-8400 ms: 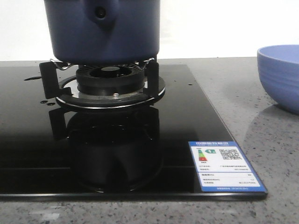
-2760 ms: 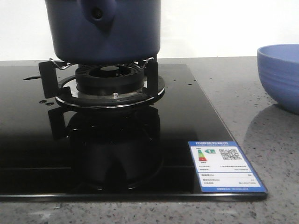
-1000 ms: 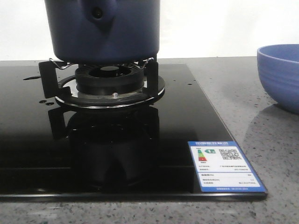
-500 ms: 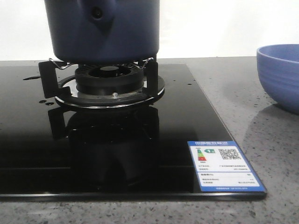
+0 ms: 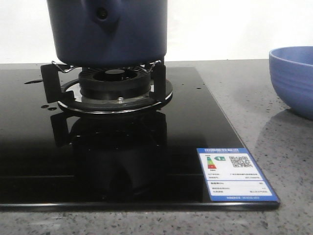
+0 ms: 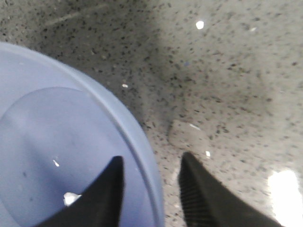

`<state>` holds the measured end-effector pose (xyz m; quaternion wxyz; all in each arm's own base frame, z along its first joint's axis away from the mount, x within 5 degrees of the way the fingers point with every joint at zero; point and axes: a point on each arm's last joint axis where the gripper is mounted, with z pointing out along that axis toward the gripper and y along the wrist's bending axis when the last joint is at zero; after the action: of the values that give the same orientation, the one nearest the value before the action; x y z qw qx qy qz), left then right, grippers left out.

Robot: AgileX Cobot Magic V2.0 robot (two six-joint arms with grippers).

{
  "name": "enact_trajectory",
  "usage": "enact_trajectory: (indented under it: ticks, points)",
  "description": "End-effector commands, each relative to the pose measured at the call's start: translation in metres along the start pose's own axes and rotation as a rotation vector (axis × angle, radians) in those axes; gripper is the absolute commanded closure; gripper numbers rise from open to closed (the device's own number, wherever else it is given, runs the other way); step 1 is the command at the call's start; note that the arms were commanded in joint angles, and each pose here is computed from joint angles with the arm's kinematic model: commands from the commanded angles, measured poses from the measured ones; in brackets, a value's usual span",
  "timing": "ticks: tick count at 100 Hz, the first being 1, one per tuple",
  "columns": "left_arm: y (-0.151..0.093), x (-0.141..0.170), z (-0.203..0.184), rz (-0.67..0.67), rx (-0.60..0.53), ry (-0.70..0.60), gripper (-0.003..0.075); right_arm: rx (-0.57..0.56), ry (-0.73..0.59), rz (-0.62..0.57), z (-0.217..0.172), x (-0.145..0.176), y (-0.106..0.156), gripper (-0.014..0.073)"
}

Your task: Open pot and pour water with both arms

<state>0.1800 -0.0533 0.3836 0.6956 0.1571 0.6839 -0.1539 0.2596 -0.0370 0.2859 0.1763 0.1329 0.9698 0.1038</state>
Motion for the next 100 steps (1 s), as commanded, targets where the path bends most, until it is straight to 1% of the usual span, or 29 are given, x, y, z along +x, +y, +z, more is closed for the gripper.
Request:
enact_trajectory:
  ticks: [1,9,15,26,35,54,66,78,100]
  points:
    - [-0.004,-0.016,-0.005,-0.036,0.02,-0.064,0.0531,-0.045,-0.063,-0.01,-0.009,-0.006,0.004,0.0488]
    - [-0.004,-0.016,-0.005,-0.036,0.02,-0.064,0.0531,-0.08,-0.064,-0.012,-0.009,-0.007,0.008,0.06]
    - [-0.004,-0.016,-0.005,-0.036,0.02,-0.064,0.0531,-0.106,-0.067,-0.016,-0.009,-0.007,0.01,0.0664]
    - [-0.004,-0.016,-0.005,-0.036,0.02,-0.064,0.0531,-0.154,-0.075,-0.026,-0.009,-0.007,0.014,0.0663]
    - [-0.004,-0.016,-0.005,-0.036,0.02,-0.064,0.0531,-0.17,-0.08,-0.032,-0.014,-0.01,0.017,0.0663]
    - [-0.004,-0.016,-0.005,-0.036,0.02,-0.064,0.0531,-0.2,-0.127,-0.097,-0.042,-0.024,0.033,0.0654]
    - [-0.004,-0.016,-0.005,-0.036,0.02,-0.064,0.0531,-0.232,-0.184,-0.176,-0.069,-0.034,0.054,0.0653]
    - [-0.004,-0.016,-0.005,-0.036,0.02,-0.064,0.0531,-0.274,-0.263,-0.256,-0.098,-0.042,0.079,0.0653]
    - [-0.004,-0.016,-0.005,-0.036,0.02,-0.064,0.0531,-0.354,-0.328,-0.368,-0.134,-0.06,0.124,0.0652]
